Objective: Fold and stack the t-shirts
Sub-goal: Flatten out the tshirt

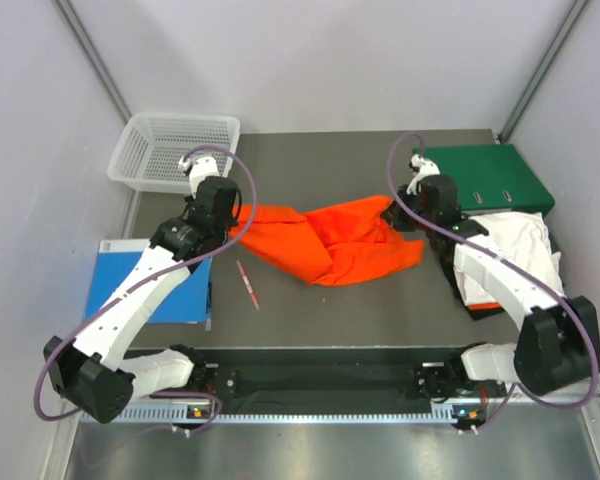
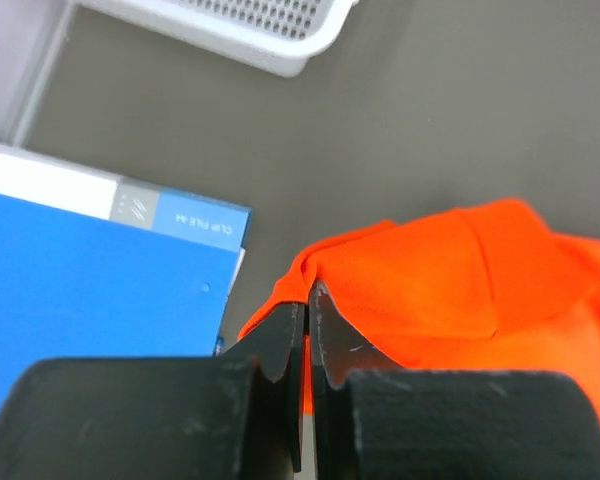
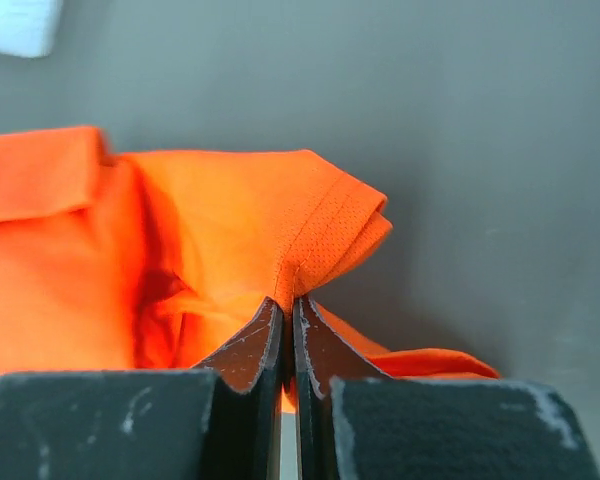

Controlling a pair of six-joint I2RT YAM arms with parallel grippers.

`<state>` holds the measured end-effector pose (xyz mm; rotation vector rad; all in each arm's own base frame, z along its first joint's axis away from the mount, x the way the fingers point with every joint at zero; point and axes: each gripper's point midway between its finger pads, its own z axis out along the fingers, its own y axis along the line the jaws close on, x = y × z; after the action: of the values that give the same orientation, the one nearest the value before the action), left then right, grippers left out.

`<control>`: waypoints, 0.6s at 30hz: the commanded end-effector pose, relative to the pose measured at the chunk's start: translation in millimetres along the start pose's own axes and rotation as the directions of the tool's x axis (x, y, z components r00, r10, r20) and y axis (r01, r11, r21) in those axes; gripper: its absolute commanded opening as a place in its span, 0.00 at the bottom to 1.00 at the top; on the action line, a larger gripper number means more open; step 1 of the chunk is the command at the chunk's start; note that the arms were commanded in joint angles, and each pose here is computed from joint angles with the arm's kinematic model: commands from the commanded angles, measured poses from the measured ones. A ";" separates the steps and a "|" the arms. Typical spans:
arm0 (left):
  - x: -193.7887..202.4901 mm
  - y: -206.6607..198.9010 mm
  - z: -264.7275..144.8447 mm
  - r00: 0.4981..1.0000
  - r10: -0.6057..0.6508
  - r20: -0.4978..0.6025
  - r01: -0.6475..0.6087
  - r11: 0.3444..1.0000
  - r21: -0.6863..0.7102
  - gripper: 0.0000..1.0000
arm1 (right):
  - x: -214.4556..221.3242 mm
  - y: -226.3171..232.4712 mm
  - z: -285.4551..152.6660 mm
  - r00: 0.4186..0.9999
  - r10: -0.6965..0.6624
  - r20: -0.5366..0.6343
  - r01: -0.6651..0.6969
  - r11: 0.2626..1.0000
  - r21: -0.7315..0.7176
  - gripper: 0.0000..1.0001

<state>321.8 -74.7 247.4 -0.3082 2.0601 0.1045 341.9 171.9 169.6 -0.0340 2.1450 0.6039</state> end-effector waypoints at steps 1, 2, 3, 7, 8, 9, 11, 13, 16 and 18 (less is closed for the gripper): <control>36.7 1.3 17.3 0.995 0.003 -0.102 -0.006 0.999 -0.032 0.16 | 32.2 -40.2 18.9 0.977 -0.072 -0.201 0.090 0.992 0.085 0.00; 55.5 7.0 23.4 0.989 0.008 -0.148 -0.019 0.998 -0.068 0.29 | 36.2 -40.6 24.1 0.974 -0.070 -0.215 0.088 0.993 0.077 0.00; 63.0 11.7 26.1 0.986 0.009 -0.165 -0.025 0.996 -0.091 0.59 | 44.8 -44.8 30.5 0.967 -0.062 -0.246 0.084 0.993 0.078 0.00; 77.0 25.5 28.5 0.980 0.013 -0.198 -0.045 0.987 -0.157 0.99 | 45.1 -38.8 33.5 0.970 -0.051 -0.239 0.064 0.997 0.046 0.00; 72.9 21.6 26.1 0.981 0.006 -0.192 -0.032 0.990 -0.136 0.99 | 43.1 -38.2 33.3 0.972 -0.053 -0.230 0.065 0.997 0.045 0.00; 65.9 14.4 26.7 0.986 -0.007 -0.169 -0.010 0.995 -0.101 0.99 | 41.2 -38.4 31.9 0.973 -0.053 -0.226 0.066 0.997 0.048 0.00; 59.5 -12.7 23.2 0.986 0.015 -0.169 -0.005 0.998 0.057 0.99 | 37.8 -38.0 31.3 0.974 -0.063 -0.219 0.076 0.996 0.051 0.00; 44.9 -37.7 25.9 0.992 -0.008 -0.122 0.028 0.986 0.166 0.99 | 35.4 -37.2 31.3 0.974 -0.068 -0.215 0.080 0.996 0.049 0.01; 38.5 -65.9 36.8 0.992 0.025 -0.123 0.007 0.967 0.253 0.98 | 39.0 -38.2 32.6 0.973 -0.063 -0.223 0.075 0.996 0.049 0.01; 51.4 -84.9 54.6 0.982 0.100 -0.161 -0.048 0.954 0.297 0.98 | 40.9 -38.8 35.9 0.973 -0.057 -0.222 0.069 0.997 0.047 0.01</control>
<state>326.3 -108.9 168.8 -0.2156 2.2785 -0.0175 340.9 156.2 83.7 -0.1179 2.4473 0.4982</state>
